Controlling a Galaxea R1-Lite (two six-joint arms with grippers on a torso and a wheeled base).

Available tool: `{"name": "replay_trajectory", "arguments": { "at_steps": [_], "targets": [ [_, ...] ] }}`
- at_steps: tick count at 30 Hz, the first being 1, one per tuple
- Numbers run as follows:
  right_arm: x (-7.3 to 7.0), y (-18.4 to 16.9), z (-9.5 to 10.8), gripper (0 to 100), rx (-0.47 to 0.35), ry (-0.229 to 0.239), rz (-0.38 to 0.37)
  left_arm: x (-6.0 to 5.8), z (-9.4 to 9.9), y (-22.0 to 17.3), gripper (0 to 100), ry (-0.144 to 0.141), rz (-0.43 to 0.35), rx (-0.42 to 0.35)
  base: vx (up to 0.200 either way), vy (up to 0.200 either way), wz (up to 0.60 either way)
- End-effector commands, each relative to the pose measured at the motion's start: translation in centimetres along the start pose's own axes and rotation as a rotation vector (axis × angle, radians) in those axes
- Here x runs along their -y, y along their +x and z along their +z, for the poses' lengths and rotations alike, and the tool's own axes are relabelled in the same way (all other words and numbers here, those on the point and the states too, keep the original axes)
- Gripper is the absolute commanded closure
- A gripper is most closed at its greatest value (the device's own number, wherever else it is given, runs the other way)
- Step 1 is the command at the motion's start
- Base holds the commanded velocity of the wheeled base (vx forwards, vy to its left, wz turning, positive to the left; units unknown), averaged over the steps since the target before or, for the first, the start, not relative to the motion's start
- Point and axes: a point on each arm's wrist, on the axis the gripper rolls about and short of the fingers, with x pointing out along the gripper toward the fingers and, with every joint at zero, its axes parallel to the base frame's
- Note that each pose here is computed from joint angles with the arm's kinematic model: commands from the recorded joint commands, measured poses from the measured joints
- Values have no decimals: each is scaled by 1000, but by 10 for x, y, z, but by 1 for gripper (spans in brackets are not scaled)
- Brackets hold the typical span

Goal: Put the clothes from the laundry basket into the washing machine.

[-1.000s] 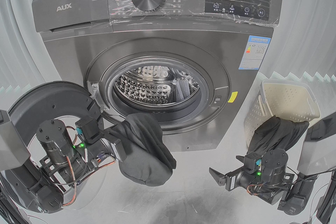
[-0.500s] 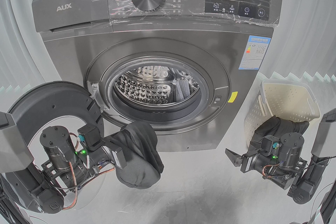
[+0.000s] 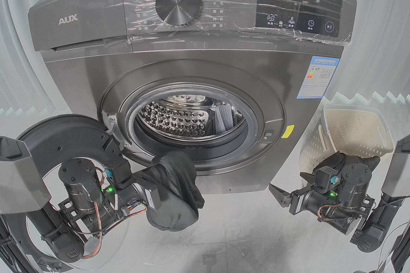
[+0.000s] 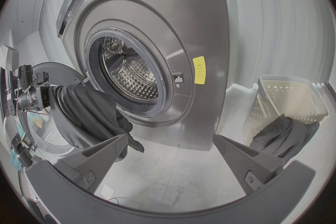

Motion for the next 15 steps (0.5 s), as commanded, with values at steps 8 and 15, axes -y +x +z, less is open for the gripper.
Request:
{"name": "replay_trajectory", "arguments": {
  "at_steps": [8,15],
  "targets": [
    [-6,-2,-1,0,-4,-6,22,14,-3,-3,100,5,-54,-15,75,0,0],
    [-11,-4,-2,0,-2,-10,29,25,-7,-1,100,10,-49,-21,0,0,0]
  ]
}}
